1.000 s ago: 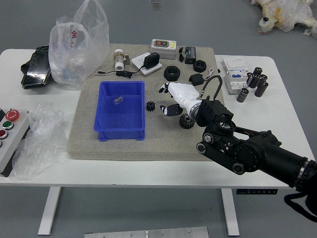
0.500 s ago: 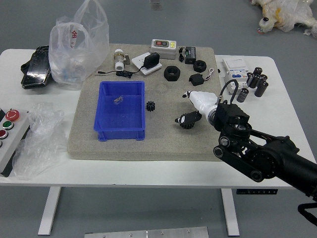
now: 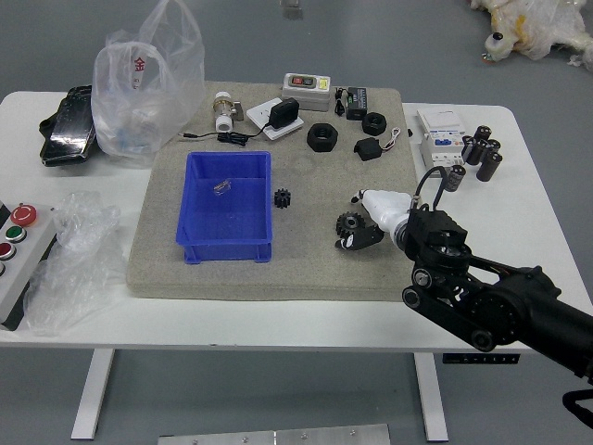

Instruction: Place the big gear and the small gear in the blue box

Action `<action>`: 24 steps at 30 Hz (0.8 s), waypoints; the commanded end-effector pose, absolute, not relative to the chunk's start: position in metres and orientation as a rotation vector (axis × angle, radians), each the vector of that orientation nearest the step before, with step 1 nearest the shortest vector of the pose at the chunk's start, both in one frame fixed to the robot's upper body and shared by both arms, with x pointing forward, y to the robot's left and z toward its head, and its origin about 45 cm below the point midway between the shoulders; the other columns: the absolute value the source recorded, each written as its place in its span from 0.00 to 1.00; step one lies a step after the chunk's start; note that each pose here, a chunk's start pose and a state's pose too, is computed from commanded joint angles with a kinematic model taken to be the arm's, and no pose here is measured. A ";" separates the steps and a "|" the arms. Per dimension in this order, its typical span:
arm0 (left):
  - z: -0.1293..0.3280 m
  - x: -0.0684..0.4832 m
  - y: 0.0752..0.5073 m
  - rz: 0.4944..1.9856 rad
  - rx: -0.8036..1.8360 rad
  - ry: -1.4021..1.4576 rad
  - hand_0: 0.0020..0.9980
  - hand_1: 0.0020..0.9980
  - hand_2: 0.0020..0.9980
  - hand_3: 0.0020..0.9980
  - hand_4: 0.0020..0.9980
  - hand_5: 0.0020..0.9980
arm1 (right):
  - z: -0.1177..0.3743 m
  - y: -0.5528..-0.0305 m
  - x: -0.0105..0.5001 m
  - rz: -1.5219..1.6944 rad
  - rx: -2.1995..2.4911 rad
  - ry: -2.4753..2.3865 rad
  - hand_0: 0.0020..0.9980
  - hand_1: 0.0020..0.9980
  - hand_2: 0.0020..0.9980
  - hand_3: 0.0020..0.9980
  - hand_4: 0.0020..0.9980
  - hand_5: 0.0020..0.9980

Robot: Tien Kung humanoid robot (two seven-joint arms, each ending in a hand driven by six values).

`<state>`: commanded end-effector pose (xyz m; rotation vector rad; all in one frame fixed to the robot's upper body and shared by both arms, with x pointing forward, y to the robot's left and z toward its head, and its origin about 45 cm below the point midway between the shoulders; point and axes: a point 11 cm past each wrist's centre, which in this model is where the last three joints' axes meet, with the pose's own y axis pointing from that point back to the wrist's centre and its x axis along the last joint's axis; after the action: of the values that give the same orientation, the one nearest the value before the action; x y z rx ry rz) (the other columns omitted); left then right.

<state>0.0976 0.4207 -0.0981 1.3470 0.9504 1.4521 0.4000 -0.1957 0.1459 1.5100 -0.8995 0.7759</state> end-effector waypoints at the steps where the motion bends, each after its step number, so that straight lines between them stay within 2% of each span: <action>1: -0.098 0.098 0.421 1.452 1.347 0.950 0.67 0.64 0.62 0.73 0.68 0.36 | 0.146 -0.196 0.400 0.778 1.508 -0.901 0.39 0.54 0.37 0.55 0.31 0.03; 5: -0.098 0.098 0.421 1.453 1.346 0.947 0.67 0.64 0.62 0.73 0.68 0.36 | 0.146 -0.197 0.400 0.792 1.504 -0.909 0.39 0.54 0.37 0.55 0.31 0.03; 6: -0.098 0.098 0.421 1.453 1.345 0.947 0.67 0.64 0.62 0.73 0.68 0.36 | 0.147 -0.197 0.401 0.796 1.503 -0.910 0.38 0.51 0.31 0.40 0.19 0.03; 17: -0.097 0.099 0.422 1.455 1.347 0.947 0.67 0.64 0.62 0.73 0.68 0.36 | 0.167 -0.188 0.410 0.875 1.527 -0.962 0.37 0.51 0.30 0.39 0.18 0.04; 24: -0.096 0.100 0.424 1.455 1.353 0.948 0.67 0.64 0.62 0.73 0.68 0.36 | 0.207 -0.143 0.421 1.043 1.622 -1.004 0.36 0.50 0.30 0.39 0.17 0.03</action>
<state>0.0999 0.4235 -0.0964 1.3529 0.9482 1.4552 0.4207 -0.1431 0.2074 1.6224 -1.0045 1.0428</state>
